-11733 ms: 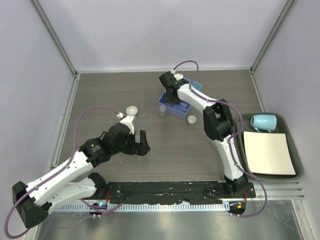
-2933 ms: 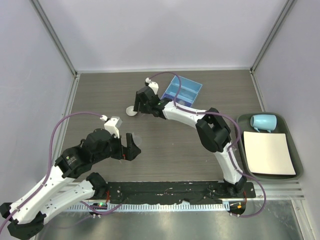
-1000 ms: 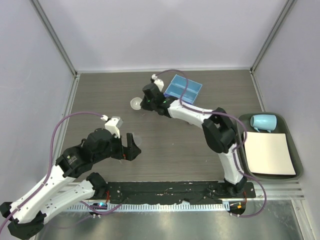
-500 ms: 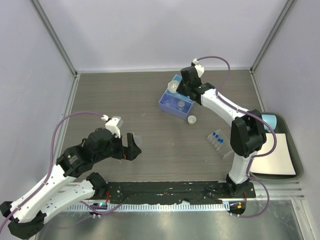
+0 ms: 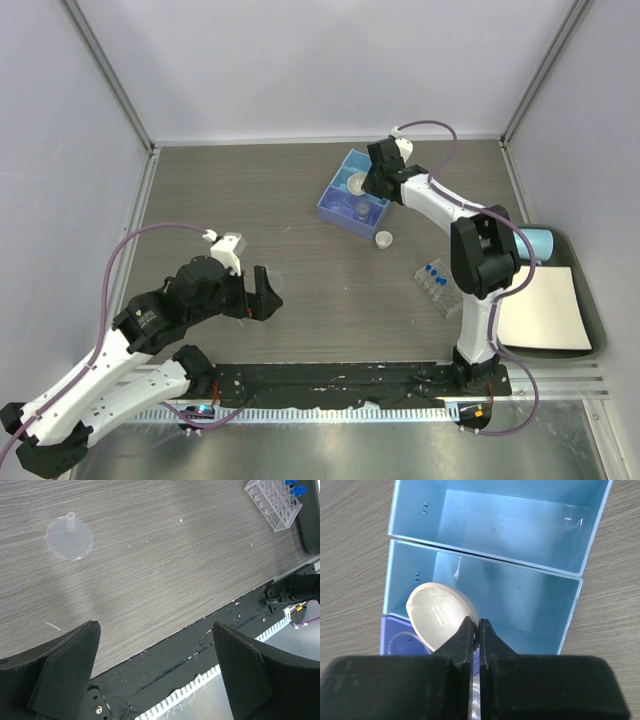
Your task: Organize the chemistry lab equipment
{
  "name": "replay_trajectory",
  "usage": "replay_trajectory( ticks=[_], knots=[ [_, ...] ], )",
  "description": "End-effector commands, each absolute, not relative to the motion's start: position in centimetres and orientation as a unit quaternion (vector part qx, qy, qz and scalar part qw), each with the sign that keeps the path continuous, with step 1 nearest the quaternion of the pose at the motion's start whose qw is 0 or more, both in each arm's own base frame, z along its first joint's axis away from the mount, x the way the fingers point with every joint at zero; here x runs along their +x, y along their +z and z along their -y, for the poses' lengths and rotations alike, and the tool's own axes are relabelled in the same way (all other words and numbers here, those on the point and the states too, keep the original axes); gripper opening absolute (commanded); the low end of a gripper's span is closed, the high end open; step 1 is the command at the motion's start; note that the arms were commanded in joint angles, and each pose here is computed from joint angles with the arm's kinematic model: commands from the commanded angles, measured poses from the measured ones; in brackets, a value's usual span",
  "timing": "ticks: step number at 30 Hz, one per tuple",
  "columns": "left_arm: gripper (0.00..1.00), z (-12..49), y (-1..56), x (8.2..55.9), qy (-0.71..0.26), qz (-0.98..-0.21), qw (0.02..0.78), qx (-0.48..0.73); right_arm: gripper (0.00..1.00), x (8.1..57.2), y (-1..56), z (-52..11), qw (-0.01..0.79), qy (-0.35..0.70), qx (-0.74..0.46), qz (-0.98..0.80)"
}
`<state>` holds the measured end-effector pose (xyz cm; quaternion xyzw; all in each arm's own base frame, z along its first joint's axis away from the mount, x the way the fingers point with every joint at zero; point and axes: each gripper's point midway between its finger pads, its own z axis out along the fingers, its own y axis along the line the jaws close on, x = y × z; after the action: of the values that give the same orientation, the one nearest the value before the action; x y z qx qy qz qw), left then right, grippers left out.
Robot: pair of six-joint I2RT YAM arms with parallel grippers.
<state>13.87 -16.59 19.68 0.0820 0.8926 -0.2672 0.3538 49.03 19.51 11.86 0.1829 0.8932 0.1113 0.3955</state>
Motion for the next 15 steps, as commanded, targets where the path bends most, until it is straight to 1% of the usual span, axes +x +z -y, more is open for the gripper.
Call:
replay_trajectory(
  ticks=[1, 10, 15],
  knots=[
    [1.00, 16.5, 20.1, 14.4, -0.265, -0.889, 0.365, 0.076, 0.01, 51.0, 13.2, -19.8, 0.411, 0.128, 0.180, -0.884],
    [1.00, 16.6, 19.6, 14.5, -0.258, -0.894, 0.359, 0.076, 0.01, 52.8, 11.8, -20.2, 0.405, 0.133, 0.182, -0.886],
    [1.00, 16.6, 19.5, 14.6, -0.255, -0.895, 0.357, 0.077, 0.01, 53.0, 10.4, -21.0, 0.391, 0.148, 0.179, -0.891]
  ],
)
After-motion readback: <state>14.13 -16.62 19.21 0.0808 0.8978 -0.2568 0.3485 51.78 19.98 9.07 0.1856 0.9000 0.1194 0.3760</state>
